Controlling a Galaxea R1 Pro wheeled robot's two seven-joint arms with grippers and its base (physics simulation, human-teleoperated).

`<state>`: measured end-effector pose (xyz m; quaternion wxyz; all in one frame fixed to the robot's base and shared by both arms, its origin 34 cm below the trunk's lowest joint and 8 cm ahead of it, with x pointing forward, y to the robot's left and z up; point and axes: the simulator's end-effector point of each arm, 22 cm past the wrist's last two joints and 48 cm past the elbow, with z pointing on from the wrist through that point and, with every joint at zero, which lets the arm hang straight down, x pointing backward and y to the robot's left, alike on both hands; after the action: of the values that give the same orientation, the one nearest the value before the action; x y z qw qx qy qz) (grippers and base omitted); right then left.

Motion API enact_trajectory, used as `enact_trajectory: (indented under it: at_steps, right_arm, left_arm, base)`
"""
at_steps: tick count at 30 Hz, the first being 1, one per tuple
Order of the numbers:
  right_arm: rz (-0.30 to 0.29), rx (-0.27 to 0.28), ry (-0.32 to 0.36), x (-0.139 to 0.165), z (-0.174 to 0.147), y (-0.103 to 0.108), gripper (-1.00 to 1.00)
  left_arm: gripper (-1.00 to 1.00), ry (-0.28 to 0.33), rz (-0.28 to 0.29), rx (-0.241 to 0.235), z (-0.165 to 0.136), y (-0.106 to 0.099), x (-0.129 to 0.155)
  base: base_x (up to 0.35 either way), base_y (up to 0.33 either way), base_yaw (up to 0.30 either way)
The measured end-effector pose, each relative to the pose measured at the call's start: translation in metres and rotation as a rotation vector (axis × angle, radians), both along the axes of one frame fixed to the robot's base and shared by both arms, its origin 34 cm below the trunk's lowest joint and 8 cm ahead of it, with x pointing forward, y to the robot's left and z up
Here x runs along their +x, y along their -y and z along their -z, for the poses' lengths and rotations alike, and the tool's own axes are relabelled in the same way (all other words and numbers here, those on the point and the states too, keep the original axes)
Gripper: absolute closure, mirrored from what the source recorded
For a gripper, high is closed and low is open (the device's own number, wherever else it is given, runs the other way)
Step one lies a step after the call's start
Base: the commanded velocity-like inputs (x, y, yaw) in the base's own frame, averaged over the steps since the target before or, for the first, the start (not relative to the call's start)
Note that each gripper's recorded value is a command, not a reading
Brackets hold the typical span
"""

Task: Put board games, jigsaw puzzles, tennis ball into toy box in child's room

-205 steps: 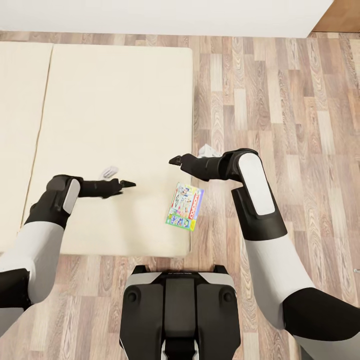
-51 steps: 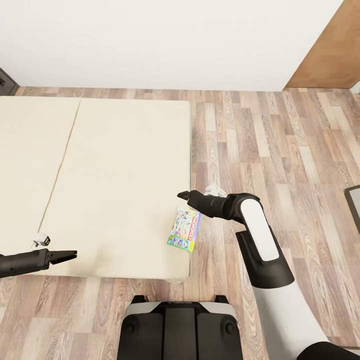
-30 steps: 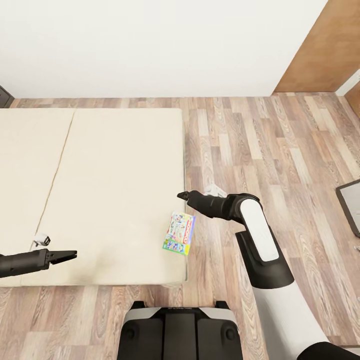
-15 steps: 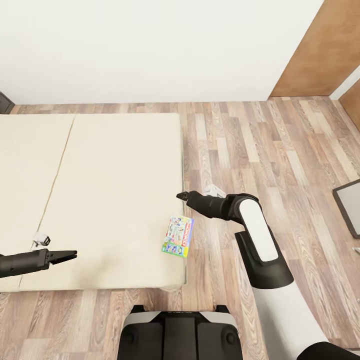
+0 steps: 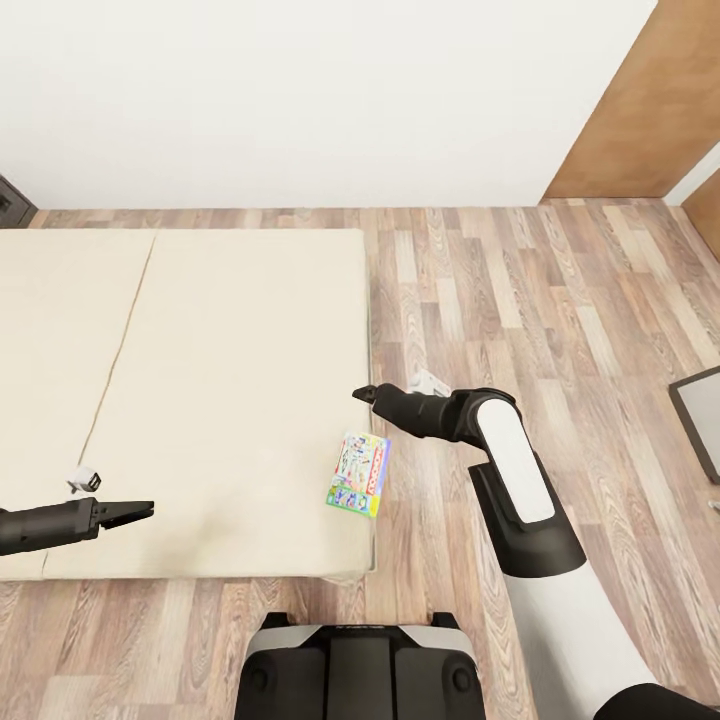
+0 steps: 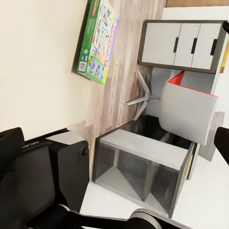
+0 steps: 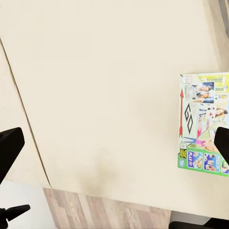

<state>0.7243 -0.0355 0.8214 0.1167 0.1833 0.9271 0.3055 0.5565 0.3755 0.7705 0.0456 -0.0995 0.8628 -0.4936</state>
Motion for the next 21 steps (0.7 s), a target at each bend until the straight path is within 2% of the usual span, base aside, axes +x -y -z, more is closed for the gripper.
enact_trajectory:
  at_steps: [8, 21]
  right_arm:
    - [0.000, -0.002, 0.002, 0.000, -0.003, 0.001, -1.00]
    - [0.002, 0.004, -0.021, -0.015, -0.001, -0.001, -1.00]
  left_arm:
    - [-1.00, 0.009, 0.000, -0.001, -0.004, 0.000, 0.002]
    - [-1.00, 0.027, 0.000, 0.000, -0.012, 0.000, 0.006]
  base:
    - [0.000, 0.000, 0.102]
    - [0.000, 0.000, 0.161]
